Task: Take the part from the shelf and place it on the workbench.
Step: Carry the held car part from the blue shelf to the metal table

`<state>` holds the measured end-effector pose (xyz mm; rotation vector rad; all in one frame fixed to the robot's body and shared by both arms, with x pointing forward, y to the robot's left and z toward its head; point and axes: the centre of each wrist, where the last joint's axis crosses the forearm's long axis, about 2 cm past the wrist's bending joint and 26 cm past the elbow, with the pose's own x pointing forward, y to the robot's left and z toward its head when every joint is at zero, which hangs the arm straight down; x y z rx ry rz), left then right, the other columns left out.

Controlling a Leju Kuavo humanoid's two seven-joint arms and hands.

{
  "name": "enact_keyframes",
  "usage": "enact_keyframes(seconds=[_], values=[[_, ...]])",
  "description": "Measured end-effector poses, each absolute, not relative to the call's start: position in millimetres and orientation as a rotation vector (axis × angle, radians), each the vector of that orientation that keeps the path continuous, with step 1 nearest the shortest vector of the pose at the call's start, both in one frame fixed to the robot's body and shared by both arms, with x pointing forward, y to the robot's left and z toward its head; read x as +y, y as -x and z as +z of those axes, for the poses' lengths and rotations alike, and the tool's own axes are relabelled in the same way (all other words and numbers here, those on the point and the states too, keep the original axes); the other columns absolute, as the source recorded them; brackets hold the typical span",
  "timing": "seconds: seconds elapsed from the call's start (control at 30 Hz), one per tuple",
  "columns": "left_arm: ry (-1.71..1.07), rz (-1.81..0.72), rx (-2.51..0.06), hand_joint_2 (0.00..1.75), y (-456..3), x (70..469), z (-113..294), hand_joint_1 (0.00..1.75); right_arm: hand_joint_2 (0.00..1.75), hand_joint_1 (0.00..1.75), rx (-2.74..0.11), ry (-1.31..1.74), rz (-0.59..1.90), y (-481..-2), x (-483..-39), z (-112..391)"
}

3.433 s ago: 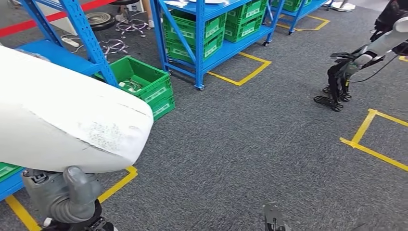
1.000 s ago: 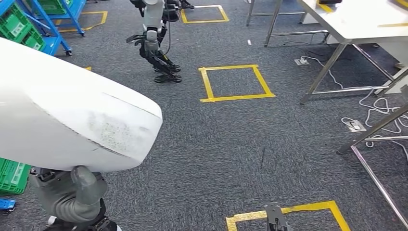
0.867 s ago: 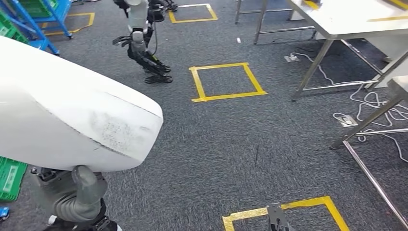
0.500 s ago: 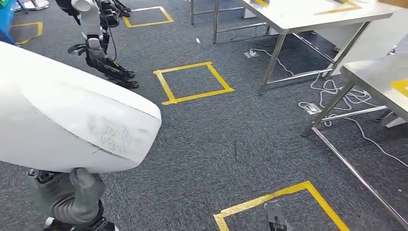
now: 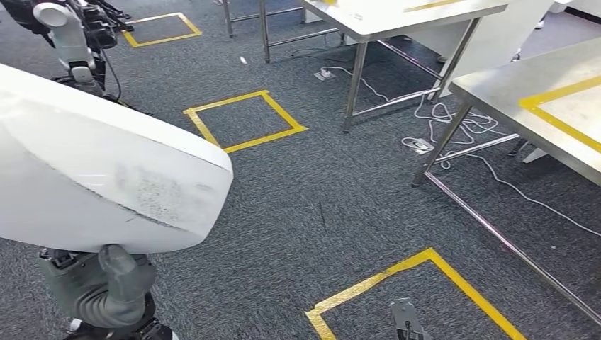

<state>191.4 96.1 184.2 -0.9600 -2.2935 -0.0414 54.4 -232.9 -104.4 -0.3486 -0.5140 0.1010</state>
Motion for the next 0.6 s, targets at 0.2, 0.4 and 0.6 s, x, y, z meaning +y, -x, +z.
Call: enact_keyframes(seconds=[0.2, 0.4, 0.6], values=[[0.96, -0.043, -2.296, 1.75, -192.1, 96.3, 184.7, 1.75, 0.0, 0.0, -0.516, 0.35, 0.101, -55.5, -233.0, -104.3], [0.956, -0.048, -2.293, 1.75, -191.8, 97.6, 183.3, 1.75, 0.0, 0.0, -0.515, 0.349, 0.101, -55.6, -233.0, -104.3], [0.958, -0.045, -2.295, 1.75, -192.0, 96.8, 184.1, 1.75, 0.0, 0.0, -0.506, 0.349, 0.103, -50.9, -232.9, -104.9]])
